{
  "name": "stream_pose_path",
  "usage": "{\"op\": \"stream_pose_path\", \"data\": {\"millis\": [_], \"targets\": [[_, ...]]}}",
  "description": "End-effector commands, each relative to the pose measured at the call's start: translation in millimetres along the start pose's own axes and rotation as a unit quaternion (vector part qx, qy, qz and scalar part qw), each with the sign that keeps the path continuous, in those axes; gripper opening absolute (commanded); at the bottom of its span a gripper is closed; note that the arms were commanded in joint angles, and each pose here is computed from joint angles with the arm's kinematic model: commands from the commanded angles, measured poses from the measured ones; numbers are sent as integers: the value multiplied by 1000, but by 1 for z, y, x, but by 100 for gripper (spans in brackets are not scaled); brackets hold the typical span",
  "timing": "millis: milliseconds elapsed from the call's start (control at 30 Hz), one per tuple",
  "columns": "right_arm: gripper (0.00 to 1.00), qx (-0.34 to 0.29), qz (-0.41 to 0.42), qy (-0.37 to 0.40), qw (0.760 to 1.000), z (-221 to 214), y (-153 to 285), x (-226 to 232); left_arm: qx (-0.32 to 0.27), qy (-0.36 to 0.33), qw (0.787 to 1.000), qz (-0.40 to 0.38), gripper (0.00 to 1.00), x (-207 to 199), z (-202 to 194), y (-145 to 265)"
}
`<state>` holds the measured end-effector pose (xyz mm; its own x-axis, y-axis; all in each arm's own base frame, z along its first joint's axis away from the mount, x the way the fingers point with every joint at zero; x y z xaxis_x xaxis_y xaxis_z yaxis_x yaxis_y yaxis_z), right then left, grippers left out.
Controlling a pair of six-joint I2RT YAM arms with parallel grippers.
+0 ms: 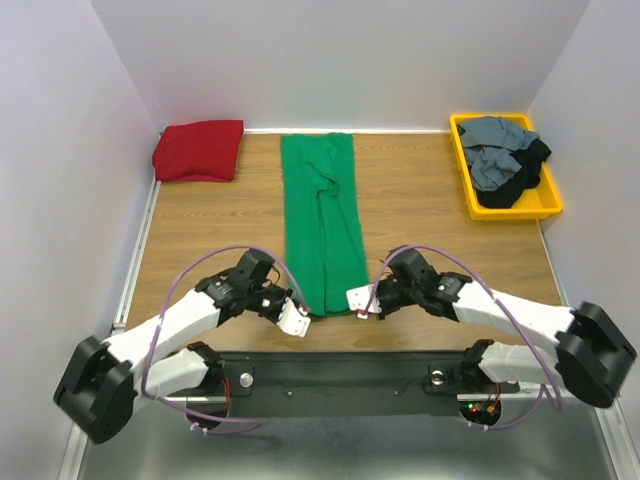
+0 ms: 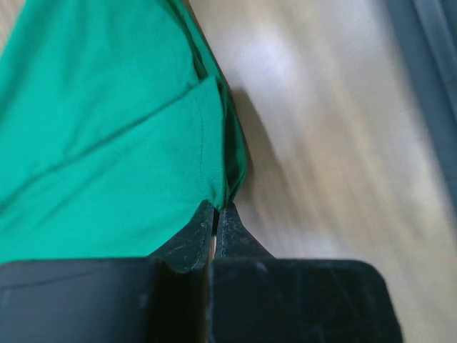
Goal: Fold and stack the t-shirts
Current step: Fold the tshirt
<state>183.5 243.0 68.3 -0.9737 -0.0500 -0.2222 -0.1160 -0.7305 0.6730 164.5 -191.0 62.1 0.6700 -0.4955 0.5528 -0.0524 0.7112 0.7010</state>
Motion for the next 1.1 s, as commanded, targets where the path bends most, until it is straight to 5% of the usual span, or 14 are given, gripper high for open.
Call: {"op": "stream_pose_path", "data": {"millis": [0,367,633,1067], "targets": [[1,-26,22,-23,999,26,17,32,-55,2,998,-4,0,-12,42,15],[1,-11,-52,-37,998,32,21,-6,-26,77,995,50,0,26,38,23],[1,-27,-102,-27,994,36,26,-67,5,113,990,80,0,66,-16,30],[1,-37,-131,3,991,24,9,-149,55,65,987,139,0,113,-77,32]]}}
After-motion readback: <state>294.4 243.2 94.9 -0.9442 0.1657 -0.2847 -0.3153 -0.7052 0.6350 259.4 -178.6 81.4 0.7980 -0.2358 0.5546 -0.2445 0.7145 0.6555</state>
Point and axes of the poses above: each gripper's point midway between its finger pads, its own y axis back along the fingers, its own x axis along the line the jaws close on, z = x × y, the point moved 1 cm from there along y, back along the fingers, and after that the axes turned 15 degrees about -y, right-handed, at the moved point
